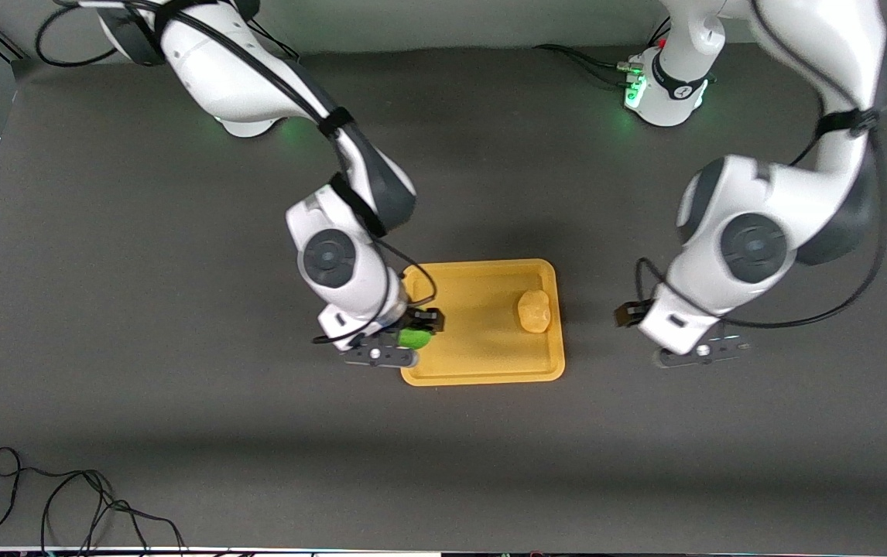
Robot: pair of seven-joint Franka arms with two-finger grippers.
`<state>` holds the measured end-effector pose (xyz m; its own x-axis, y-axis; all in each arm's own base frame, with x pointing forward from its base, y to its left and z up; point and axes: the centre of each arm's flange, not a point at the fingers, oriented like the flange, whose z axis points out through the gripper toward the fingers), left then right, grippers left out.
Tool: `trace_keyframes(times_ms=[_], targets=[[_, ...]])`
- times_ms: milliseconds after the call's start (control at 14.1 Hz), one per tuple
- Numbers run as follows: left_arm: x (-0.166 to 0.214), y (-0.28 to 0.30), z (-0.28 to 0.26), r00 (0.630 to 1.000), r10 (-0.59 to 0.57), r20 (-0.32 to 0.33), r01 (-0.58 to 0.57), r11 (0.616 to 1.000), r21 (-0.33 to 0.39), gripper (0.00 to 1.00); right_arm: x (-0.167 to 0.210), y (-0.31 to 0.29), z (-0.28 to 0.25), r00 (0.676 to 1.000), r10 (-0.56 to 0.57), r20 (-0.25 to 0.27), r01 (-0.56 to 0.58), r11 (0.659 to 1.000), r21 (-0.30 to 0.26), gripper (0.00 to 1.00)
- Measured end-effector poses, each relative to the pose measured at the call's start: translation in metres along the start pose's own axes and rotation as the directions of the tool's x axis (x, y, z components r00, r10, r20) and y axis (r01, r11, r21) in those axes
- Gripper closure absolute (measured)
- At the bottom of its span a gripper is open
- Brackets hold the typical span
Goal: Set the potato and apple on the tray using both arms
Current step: 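Carry the apple onto the tray with the right gripper while the left gripper withdraws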
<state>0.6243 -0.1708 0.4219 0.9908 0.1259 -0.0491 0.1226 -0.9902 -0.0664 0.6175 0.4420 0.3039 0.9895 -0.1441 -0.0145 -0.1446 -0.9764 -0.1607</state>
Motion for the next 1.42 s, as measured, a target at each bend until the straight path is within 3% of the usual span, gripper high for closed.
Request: trace_keyframes(times_ms=[426, 852, 1420], targets=[[-0.02, -0.068, -0.066, 0.997, 0.069, 0.033, -0.069, 0.998, 0.011, 0.0, -0.022, -0.037, 0.076, 1.0, 0.006, -0.005, -0.006, 1.0, -0.009, 0.19], [-0.03, -0.143, -0.115, 1.0, -0.003, -0.023, 0.003, 1.0, -0.007, 0.0, -0.035, -0.044, 0.106, 1.0, 0.005, -0.004, -0.005, 1.0, -0.018, 0.19], [-0.047, -0.168, -0.131, 0.999, 0.035, -0.005, -0.035, 0.999, -0.04, 0.0, -0.042, -0.04, 0.126, 1.0, -0.001, 0.013, 0.002, 0.999, -0.046, 0.19]])
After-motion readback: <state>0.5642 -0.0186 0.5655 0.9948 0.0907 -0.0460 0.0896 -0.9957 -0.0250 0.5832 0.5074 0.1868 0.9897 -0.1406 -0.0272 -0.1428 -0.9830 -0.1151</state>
